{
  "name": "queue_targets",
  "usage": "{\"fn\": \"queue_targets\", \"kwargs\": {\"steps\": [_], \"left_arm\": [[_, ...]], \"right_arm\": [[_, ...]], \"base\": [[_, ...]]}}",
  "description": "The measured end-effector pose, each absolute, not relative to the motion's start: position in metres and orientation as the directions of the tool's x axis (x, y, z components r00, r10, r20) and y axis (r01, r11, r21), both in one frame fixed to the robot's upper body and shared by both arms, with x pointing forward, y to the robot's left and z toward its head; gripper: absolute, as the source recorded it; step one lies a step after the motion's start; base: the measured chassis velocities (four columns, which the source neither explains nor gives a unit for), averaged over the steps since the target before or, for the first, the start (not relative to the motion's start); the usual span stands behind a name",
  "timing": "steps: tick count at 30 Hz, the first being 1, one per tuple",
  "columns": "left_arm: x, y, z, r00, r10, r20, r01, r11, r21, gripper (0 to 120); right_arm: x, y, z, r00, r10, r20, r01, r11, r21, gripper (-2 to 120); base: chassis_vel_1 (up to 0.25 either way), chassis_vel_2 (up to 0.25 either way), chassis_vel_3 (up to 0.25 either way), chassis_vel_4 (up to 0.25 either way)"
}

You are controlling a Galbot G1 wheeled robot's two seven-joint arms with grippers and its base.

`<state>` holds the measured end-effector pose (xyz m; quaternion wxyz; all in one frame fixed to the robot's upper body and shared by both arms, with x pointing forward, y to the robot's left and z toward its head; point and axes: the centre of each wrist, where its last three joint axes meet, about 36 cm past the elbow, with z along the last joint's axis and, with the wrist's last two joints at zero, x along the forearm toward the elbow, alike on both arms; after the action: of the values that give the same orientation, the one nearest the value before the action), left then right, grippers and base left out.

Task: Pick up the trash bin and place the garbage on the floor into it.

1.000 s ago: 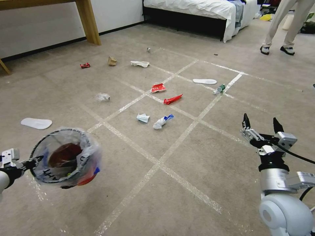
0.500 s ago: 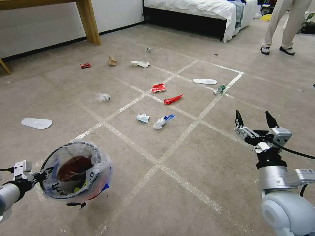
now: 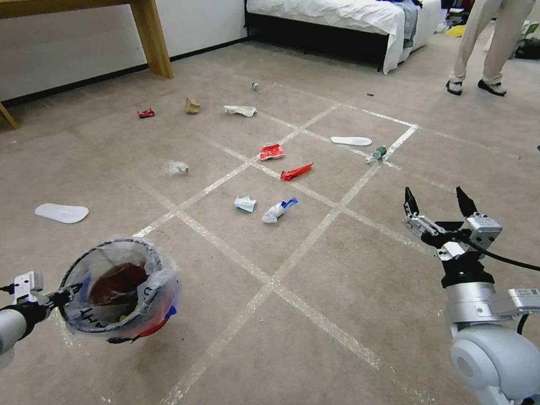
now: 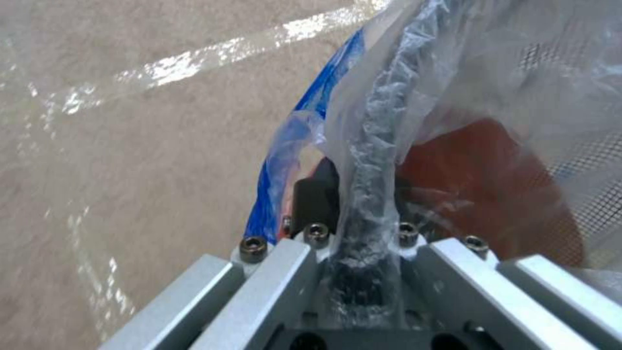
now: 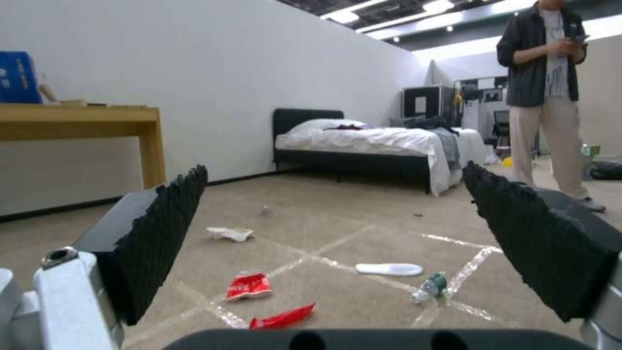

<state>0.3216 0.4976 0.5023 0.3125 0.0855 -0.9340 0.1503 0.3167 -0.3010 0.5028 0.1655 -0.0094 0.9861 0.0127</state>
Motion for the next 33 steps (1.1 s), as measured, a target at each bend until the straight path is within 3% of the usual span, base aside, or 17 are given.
{"fn": "queue_targets", "kwargs": {"steps": [33], "left_arm": [[0.323,0.509,0.506,-0.796,-0.082,0.6,-0.272,0.934,-0.233,1]], "right_arm": [[0.318,-0.299,0.502,-0.947,-0.018,-0.321,-0.028,0.999,0.024,100]], "base": [[-0.182,0.182,0.186,-0.188]]}}
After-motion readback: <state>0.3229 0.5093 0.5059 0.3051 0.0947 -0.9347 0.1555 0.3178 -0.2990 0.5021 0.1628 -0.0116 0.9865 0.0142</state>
